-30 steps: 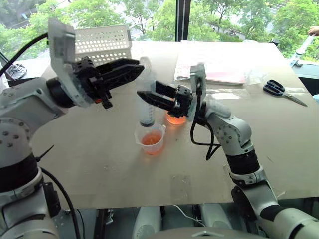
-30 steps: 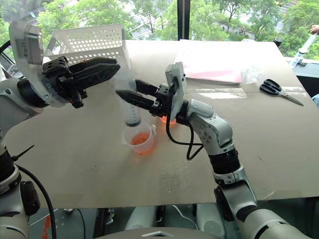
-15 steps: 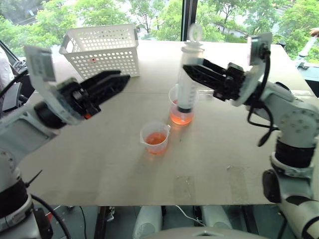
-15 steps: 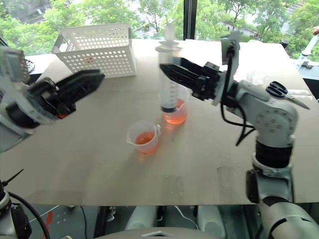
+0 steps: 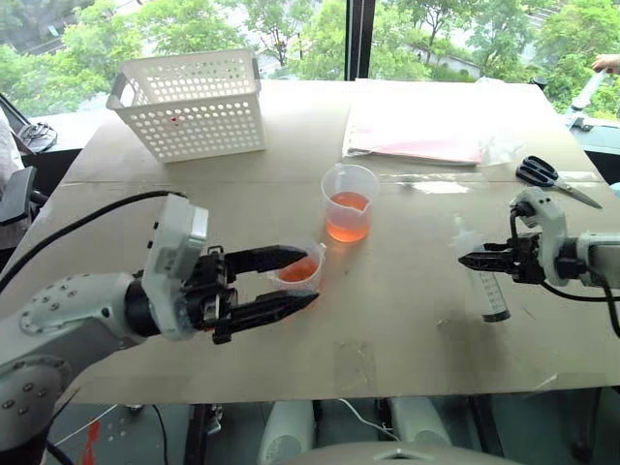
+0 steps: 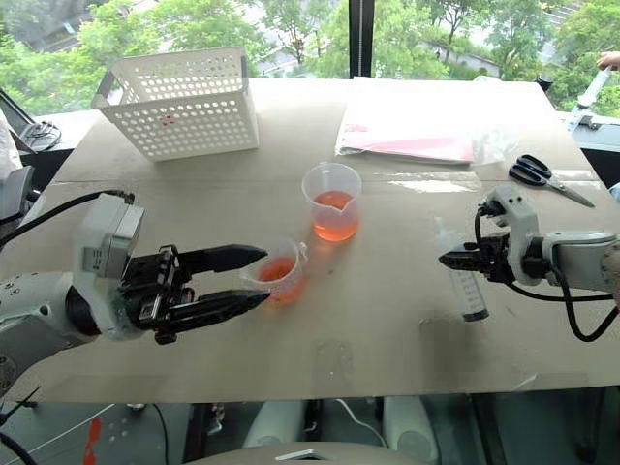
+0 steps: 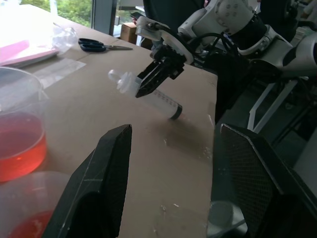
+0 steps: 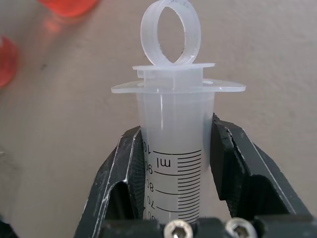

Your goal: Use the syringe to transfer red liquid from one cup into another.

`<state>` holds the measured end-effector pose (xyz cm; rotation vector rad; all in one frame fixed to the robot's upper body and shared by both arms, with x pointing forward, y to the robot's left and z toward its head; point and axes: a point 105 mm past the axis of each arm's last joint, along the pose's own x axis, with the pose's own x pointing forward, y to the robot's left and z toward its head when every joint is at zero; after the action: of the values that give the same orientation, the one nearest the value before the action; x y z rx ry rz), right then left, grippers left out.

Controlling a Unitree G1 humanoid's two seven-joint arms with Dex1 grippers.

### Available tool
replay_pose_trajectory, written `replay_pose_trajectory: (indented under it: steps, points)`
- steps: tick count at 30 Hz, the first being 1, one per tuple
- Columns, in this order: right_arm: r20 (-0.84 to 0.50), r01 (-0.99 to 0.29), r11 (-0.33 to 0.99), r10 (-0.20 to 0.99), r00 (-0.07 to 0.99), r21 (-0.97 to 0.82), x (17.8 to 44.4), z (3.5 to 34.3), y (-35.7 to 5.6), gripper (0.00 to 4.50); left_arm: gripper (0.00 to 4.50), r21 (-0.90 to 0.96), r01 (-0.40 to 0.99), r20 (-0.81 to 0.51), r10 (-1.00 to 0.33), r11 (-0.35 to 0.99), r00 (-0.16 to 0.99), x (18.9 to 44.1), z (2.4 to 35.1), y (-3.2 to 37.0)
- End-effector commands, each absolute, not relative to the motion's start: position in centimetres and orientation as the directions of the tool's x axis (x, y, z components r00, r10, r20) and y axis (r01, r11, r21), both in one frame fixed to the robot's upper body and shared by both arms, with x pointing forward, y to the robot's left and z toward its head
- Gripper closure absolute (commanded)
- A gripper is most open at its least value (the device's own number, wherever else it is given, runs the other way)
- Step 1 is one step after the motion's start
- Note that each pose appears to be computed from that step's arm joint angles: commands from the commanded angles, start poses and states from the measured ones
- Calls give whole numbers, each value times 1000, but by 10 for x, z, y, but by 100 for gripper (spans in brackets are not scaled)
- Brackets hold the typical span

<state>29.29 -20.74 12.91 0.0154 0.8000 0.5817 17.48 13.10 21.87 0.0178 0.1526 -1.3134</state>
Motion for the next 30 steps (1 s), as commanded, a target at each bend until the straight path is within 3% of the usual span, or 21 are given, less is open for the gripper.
replay_pose_trajectory:
  steps: [1,7,11,14,17,19,22,24,27,30]
  points:
    - [-664,-482,855,473,579,189,304,126,-209,306,161,4,986,-168,-971,170,168,159,218,128]
    - [-689,-465,867,448,570,180,314,108,-211,306,161,32,993,-200,-973,115,119,153,211,126]
    - [-674,-482,856,469,571,188,313,116,-212,110,161,50,990,-188,-973,129,136,155,209,126]
    - [-656,-495,855,465,594,158,310,128,-221,7,161,63,985,-165,-972,160,168,159,209,126]
    - [-613,-562,820,498,613,104,300,143,-225,7,161,55,972,-92,-968,229,233,166,215,126]
    - [-511,-603,789,569,644,118,296,163,-221,7,161,44,943,13,-944,329,328,179,226,127]
    - [-216,-684,728,676,705,44,289,210,-213,7,161,-10,830,207,-810,558,548,215,249,139]
    - [-100,-695,717,689,718,-51,280,225,-213,7,161,-58,719,267,-683,693,680,234,256,158]
    - [-80,-681,709,680,729,-181,264,223,-216,7,161,-80,567,232,-538,820,811,250,247,191]
    - [-88,-680,693,682,726,-238,246,209,-227,7,161,-61,501,143,-489,863,860,248,226,218]
